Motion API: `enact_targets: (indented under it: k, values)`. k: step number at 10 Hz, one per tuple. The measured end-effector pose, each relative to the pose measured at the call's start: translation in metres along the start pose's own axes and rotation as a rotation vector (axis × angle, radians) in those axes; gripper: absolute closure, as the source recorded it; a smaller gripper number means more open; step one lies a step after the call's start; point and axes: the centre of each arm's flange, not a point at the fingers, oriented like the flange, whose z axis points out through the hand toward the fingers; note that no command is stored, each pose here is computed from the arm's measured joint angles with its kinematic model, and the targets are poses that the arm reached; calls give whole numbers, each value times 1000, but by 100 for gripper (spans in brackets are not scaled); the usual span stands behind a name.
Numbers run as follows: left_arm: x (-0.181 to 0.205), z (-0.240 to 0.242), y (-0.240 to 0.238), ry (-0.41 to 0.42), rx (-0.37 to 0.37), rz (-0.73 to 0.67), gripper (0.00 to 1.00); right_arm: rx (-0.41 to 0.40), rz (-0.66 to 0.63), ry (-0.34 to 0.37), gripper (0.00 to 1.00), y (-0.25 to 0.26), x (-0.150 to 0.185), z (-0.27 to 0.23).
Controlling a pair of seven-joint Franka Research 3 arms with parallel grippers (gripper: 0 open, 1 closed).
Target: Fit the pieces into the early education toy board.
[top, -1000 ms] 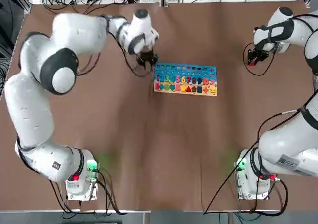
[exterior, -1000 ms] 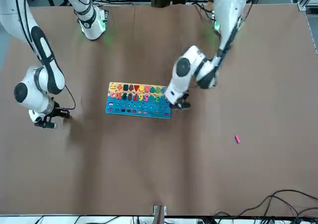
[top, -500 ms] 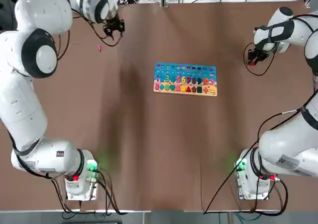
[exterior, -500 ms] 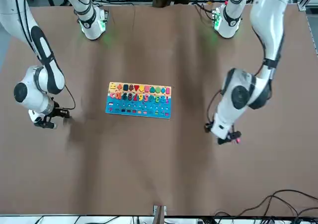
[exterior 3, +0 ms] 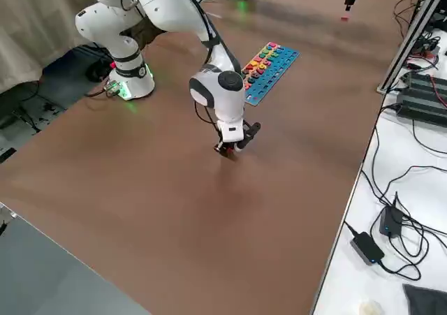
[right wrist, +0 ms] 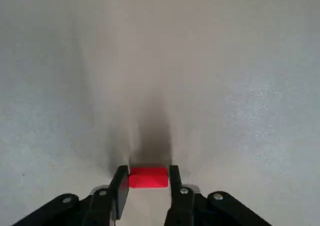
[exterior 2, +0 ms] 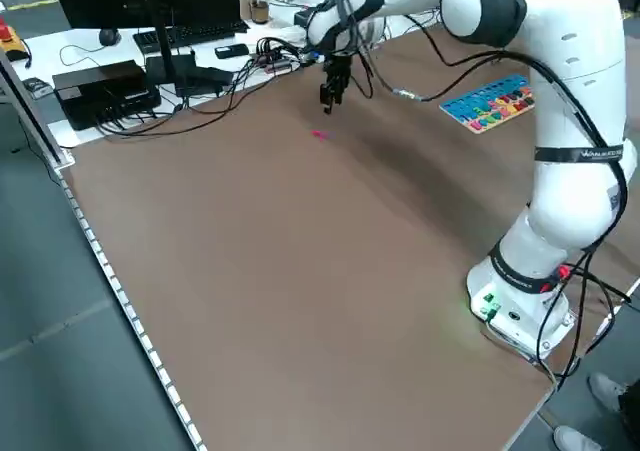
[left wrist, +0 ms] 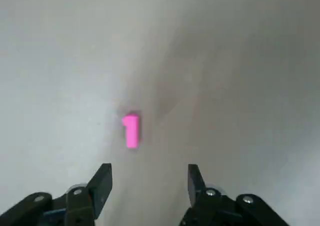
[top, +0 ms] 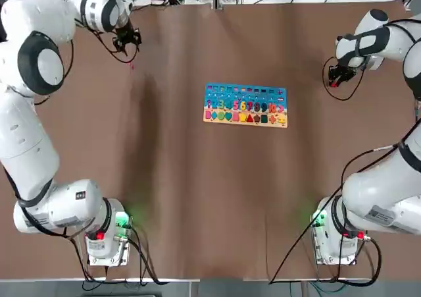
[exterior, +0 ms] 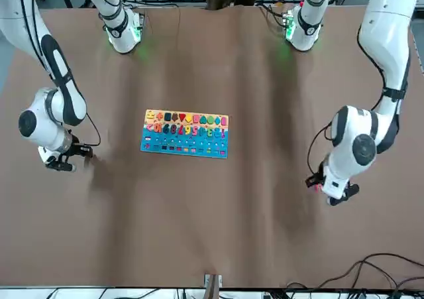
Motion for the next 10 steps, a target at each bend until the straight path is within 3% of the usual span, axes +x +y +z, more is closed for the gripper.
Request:
enact_targets:
  k: [6, 8, 10]
  values:
    - [2, 56, -13, -49, 6, -31, 35, 0, 0, 0, 65, 0, 0, 0]
    - [4, 58, -18, -43, 7, -38, 39, 2, -2, -11, 65, -1, 0, 0]
    - [5, 57, -17, -39, 4, -38, 51, 5, -5, -40, 65, -9, 0, -7]
